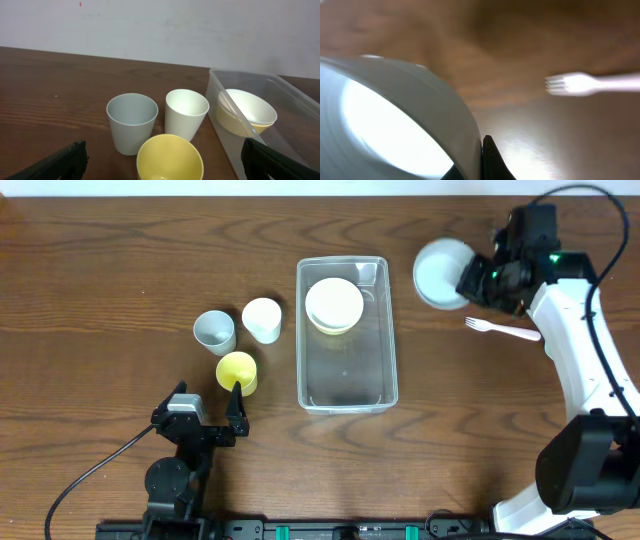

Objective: Pack container
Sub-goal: 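Carry the grey bowl and stack it onto the white bowl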

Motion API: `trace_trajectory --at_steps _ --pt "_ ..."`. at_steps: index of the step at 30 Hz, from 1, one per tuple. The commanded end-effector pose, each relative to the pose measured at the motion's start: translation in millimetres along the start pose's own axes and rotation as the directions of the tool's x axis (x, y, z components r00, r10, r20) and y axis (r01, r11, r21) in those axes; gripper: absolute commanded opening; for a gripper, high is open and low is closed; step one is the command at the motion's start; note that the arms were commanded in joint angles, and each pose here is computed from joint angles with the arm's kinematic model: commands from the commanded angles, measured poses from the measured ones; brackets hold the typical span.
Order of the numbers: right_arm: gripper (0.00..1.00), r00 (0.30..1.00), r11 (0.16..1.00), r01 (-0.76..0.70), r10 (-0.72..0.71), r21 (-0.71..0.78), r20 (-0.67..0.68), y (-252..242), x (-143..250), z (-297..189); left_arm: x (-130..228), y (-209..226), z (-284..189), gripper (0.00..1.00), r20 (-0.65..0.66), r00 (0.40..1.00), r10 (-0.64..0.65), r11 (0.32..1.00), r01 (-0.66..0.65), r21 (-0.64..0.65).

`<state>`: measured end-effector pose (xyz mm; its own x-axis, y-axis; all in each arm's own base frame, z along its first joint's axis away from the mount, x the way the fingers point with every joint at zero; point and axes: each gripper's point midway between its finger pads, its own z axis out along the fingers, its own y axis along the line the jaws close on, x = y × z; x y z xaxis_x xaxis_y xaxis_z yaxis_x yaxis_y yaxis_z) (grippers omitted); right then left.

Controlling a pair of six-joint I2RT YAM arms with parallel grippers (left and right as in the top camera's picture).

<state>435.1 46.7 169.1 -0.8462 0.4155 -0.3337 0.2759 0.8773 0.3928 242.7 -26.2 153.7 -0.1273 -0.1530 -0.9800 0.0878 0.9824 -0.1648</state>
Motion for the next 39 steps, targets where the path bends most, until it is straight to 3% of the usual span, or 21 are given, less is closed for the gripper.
trace_trajectory --at_steps 1,6,13,25,35,37,39 --pt "0.01 0.993 0.98 0.121 -0.118 -0.157 0.023 54 -1 -13 16 3 2 0.98 -0.039 0.999 0.013 1.0 -0.013 -0.007" --pt "0.02 0.964 0.937 0.261 -0.24 -0.233 0.113 118 8 -6 16 3 2 0.98 -0.039 0.999 0.013 1.0 -0.013 -0.007" --pt "0.04 0.937 0.923 0.338 -0.311 -0.186 0.16 165 33 29 16 3 2 0.98 -0.039 0.999 0.013 1.0 -0.013 -0.007" --pt "0.01 0.952 0.939 0.307 -0.305 -0.152 0.037 156 61 95 16 3 2 0.98 -0.039 0.999 0.013 1.0 -0.013 -0.007" --pt "0.02 0.942 0.937 0.329 -0.334 -0.12 -0.023 154 85 115 16 3 2 0.98 -0.039 0.999 0.013 1.0 -0.013 -0.007" --pt "0.07 0.942 0.937 0.33 -0.335 -0.118 -0.03 154 87 117 16 3 2 0.98 -0.039 0.999 0.013 1.0 -0.013 -0.007" --pt "0.23 0.941 0.937 0.33 -0.336 -0.118 -0.032 153 88 118 16 3 2 0.98 -0.039 0.999 0.013 1.0 -0.013 -0.008"
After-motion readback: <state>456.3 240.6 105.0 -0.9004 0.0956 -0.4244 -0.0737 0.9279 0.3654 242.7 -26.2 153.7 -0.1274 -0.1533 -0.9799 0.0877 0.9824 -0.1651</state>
